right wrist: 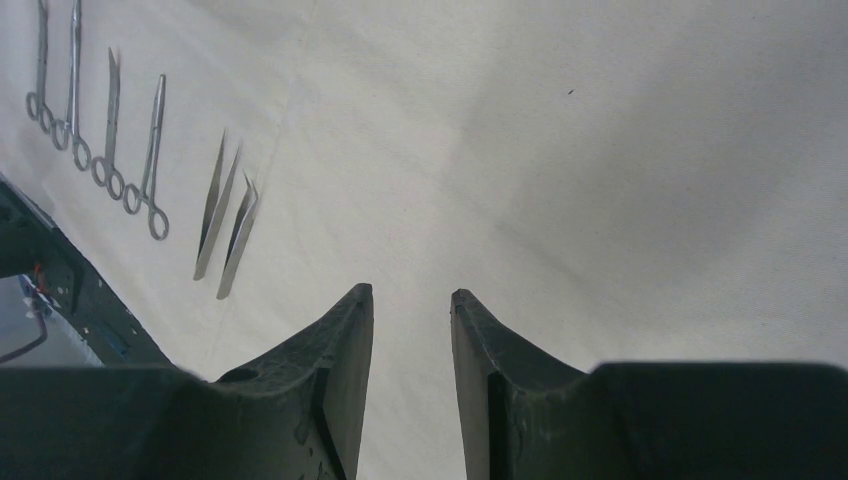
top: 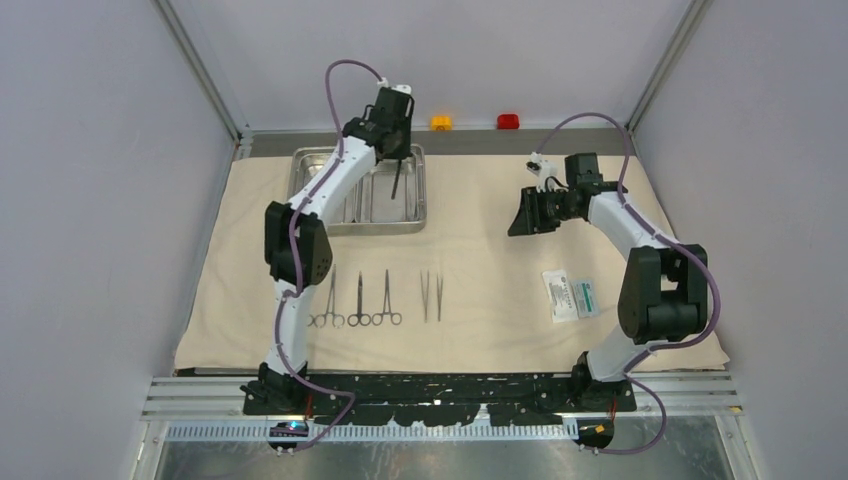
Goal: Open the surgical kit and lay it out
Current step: Place the medical item in the surgical kit.
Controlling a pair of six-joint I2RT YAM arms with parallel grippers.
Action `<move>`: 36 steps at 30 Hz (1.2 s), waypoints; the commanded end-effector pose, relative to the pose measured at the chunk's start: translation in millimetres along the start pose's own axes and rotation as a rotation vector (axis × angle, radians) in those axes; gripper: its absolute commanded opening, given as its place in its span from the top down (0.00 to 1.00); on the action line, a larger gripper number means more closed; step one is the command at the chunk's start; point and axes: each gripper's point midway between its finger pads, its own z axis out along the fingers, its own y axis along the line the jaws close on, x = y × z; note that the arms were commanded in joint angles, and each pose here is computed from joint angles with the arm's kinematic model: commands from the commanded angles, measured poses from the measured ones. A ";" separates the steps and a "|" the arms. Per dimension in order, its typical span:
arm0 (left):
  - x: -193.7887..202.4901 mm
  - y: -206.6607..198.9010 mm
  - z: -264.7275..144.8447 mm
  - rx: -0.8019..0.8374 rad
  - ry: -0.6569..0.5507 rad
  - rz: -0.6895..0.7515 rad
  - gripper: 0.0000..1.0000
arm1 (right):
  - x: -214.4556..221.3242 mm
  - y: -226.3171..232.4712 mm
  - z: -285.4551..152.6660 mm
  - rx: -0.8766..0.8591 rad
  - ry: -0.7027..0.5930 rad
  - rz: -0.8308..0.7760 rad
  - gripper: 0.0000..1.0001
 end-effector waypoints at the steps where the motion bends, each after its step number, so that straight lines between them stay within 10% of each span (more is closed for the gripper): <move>1: -16.6 -44.4 -51.9 0.022 -0.082 -0.119 1.00 | -29.4 9.2 -21.0 0.024 -0.107 -0.069 0.60; 19: 145.7 -221.7 -103.0 0.138 0.189 -0.169 1.00 | -46.4 -36.4 -99.2 0.255 -0.327 0.157 0.60; 36: 225.6 -268.1 -93.0 0.070 0.338 -0.235 1.00 | -35.6 -36.3 -106.1 0.289 -0.356 0.129 0.60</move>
